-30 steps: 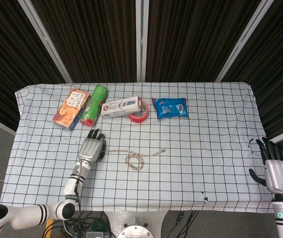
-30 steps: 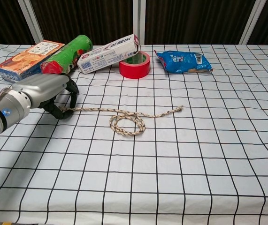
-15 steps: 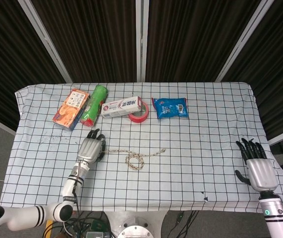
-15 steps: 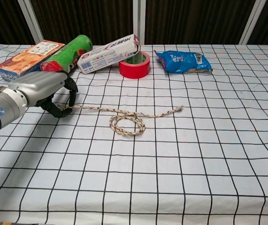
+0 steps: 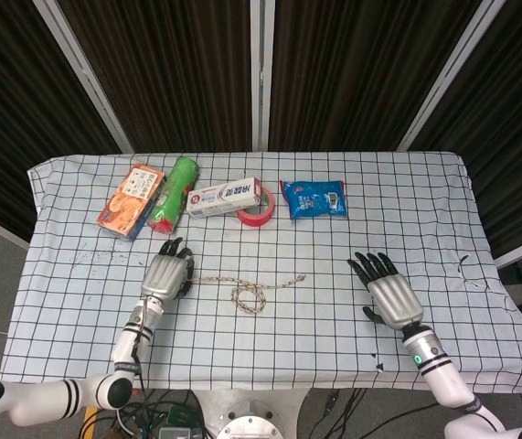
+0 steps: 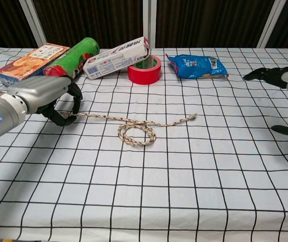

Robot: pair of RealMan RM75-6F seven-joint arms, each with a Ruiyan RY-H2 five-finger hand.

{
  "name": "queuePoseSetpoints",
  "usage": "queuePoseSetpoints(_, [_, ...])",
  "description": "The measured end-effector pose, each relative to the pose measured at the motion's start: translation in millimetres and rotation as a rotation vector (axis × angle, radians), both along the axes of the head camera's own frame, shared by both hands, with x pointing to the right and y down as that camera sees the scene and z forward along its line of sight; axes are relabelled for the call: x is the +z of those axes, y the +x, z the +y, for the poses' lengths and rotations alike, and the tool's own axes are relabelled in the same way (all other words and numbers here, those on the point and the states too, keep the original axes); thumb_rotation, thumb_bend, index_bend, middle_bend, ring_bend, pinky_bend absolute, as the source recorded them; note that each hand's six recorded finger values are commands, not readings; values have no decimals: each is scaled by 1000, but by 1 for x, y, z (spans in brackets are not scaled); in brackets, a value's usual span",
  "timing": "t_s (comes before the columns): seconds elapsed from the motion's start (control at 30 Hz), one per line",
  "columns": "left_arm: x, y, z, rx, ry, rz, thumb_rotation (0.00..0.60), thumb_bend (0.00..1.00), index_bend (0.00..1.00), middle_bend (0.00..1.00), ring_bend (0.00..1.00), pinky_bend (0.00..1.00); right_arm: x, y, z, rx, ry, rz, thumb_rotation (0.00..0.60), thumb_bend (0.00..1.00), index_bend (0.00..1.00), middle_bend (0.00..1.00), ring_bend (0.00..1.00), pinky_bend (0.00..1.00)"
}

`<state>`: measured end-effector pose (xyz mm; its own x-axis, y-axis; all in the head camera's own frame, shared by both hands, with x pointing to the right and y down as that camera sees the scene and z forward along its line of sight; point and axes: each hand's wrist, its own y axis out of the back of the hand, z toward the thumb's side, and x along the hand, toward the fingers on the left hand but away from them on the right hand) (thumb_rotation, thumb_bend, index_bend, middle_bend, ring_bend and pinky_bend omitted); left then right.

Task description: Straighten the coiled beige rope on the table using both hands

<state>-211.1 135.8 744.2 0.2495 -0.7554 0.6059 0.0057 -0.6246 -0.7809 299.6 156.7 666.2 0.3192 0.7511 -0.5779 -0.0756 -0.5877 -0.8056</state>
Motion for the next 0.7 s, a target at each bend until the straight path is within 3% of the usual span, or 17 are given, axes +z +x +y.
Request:
queuePoseSetpoints(0.4, [-1,0,0,-1,2,2,600,370,588,235,0,103,28,-46,-20,-32,-49,-54,600,277,192,30,0,0])
queuePoseSetpoints(0.7, [-2,-5,-2,-11,-5,-6,600,375,592,235,0,103,47,-73,-27,-51,-98,-95,600,294,216,34,0,0])
